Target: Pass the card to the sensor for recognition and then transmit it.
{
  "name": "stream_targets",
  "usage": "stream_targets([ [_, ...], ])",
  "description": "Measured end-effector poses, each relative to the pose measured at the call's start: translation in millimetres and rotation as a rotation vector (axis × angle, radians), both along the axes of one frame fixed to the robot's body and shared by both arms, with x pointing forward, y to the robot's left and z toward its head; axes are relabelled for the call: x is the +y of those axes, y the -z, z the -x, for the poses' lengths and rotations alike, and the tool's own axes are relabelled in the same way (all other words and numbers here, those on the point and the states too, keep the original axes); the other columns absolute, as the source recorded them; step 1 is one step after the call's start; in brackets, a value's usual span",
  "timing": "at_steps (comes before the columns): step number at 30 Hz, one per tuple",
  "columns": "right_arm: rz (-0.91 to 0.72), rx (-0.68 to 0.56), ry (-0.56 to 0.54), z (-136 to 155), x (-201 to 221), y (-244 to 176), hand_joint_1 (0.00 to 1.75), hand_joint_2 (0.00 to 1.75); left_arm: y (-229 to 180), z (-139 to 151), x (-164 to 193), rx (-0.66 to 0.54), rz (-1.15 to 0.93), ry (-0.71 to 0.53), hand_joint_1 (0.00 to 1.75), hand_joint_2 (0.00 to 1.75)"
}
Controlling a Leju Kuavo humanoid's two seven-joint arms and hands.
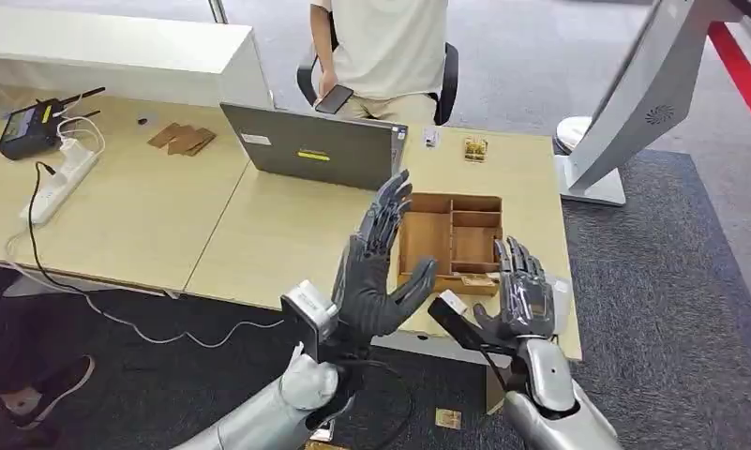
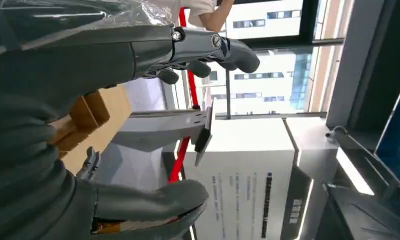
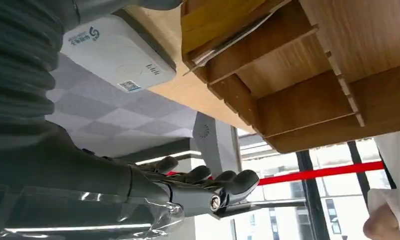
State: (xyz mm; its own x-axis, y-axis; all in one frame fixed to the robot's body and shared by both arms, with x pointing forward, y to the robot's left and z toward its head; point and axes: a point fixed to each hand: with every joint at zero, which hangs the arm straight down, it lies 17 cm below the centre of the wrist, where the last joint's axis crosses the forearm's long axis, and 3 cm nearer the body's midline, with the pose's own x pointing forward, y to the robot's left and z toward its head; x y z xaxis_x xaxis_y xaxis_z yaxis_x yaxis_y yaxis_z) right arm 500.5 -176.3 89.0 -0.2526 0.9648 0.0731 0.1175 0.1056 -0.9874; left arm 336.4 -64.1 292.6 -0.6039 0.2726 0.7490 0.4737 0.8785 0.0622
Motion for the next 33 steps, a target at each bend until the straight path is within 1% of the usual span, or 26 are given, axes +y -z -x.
stream_targets([
  [7, -0.014, 0.021, -0.031, -7, 14, 2, 0.00, 1.75, 1, 2, -2, -0.003, -0.002, 0.007, 0.00, 0.00],
  [18, -0.015, 0.032, -0.017, -21, 18, 3, 0.00, 1.75, 1, 7, -8, -0.007, -0.009, 0.038, 0.00, 0.00],
  [33, 0.003, 0.060, -0.007, -23, 20, 14, 0.00, 1.75, 0, 9, -10, -0.009, -0.008, 0.041, 0.00, 0.00],
])
